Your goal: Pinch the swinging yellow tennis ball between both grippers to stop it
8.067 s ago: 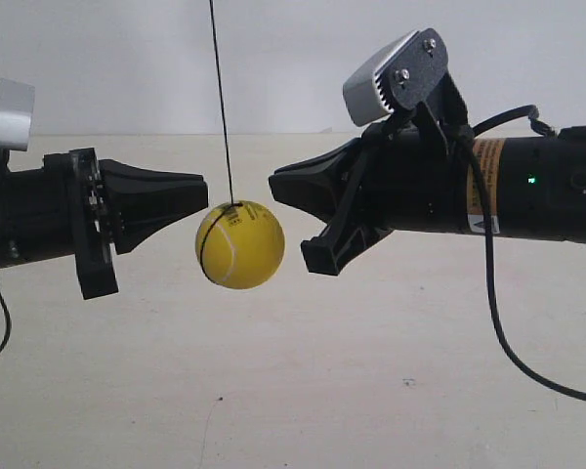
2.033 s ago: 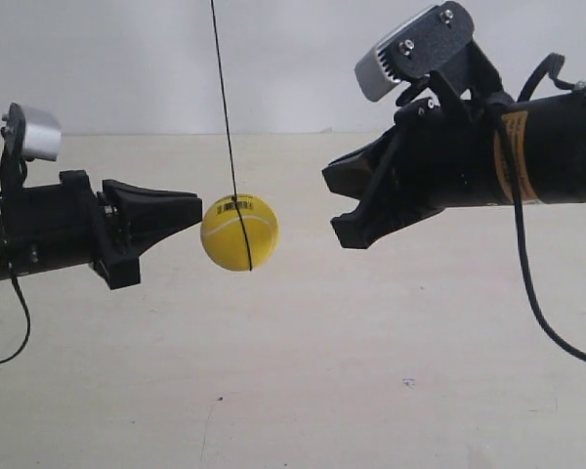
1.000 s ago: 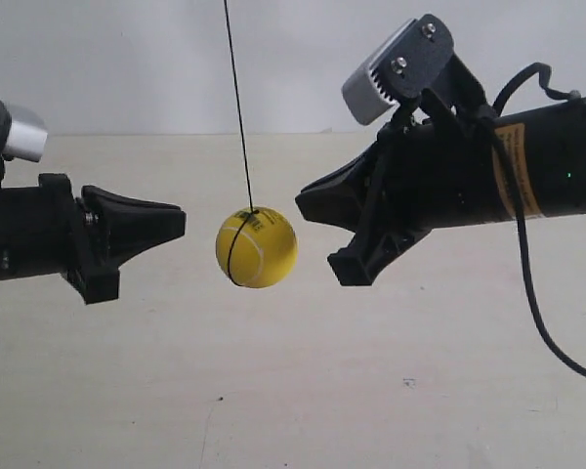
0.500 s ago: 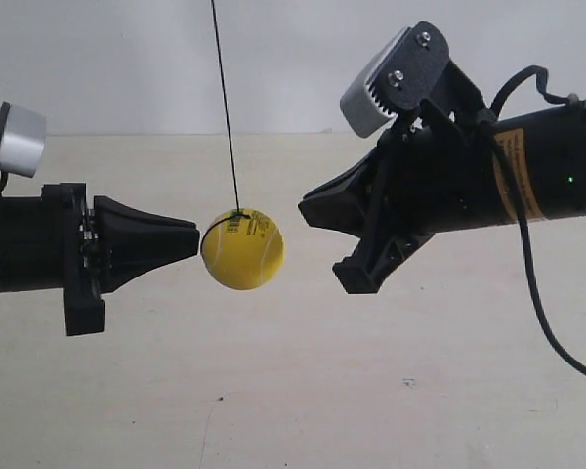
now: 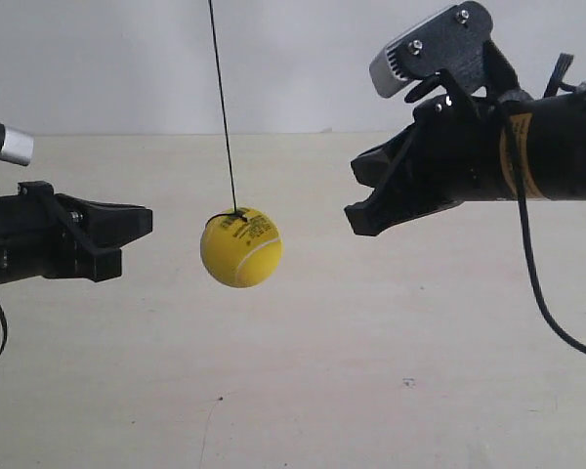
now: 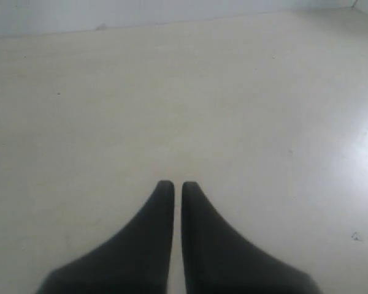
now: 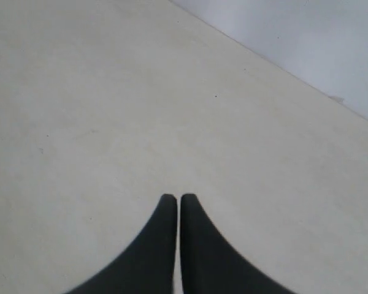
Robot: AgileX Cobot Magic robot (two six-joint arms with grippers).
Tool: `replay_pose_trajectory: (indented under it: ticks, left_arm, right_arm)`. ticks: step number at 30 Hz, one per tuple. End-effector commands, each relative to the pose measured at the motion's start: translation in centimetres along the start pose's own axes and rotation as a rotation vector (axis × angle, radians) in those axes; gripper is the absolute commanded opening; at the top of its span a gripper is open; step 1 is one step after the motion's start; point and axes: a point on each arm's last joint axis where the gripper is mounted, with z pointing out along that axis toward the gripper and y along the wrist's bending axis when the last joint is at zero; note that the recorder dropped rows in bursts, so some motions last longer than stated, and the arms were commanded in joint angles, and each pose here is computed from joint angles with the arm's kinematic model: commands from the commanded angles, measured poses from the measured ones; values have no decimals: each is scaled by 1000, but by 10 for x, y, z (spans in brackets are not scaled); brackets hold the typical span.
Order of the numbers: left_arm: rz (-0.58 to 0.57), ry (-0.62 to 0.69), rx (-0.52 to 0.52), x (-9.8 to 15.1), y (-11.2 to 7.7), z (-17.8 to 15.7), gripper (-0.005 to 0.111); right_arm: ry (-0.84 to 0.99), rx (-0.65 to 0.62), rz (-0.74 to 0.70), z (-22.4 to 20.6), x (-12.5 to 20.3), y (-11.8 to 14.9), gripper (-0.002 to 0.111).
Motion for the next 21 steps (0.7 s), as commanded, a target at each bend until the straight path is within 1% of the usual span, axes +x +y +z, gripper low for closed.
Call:
replay_pose_trajectory:
  ticks: [1, 5, 8, 10, 13, 16, 21]
  left_arm:
    - [-11, -3, -39, 1, 3, -1, 5]
    - [-11, -9, -36, 0, 3, -2, 5]
    - [-17, -34, -37, -6, 0, -6, 5]
    - [1, -54, -38, -10, -3, -11, 5]
    - [23, -80, -82, -18, -7, -23, 5]
    - [26, -148, -109, -26, -15, -41, 5]
    - [88, -310, -113, -39, -40, -80, 5]
  right_arm:
    - [1, 19, 9, -1, 1, -1, 0]
    - [0, 17, 26, -1, 1, -1, 0]
    - [-20, 7, 24, -6, -3, 1, 0]
    - [-50, -5, 19, -15, -9, 3, 0]
    - [-100, -8, 14, -32, -15, 6, 0]
    - [-168, 18, 2, -54, -23, 8, 0]
    - [-243, 53, 11, -86, -21, 12, 0]
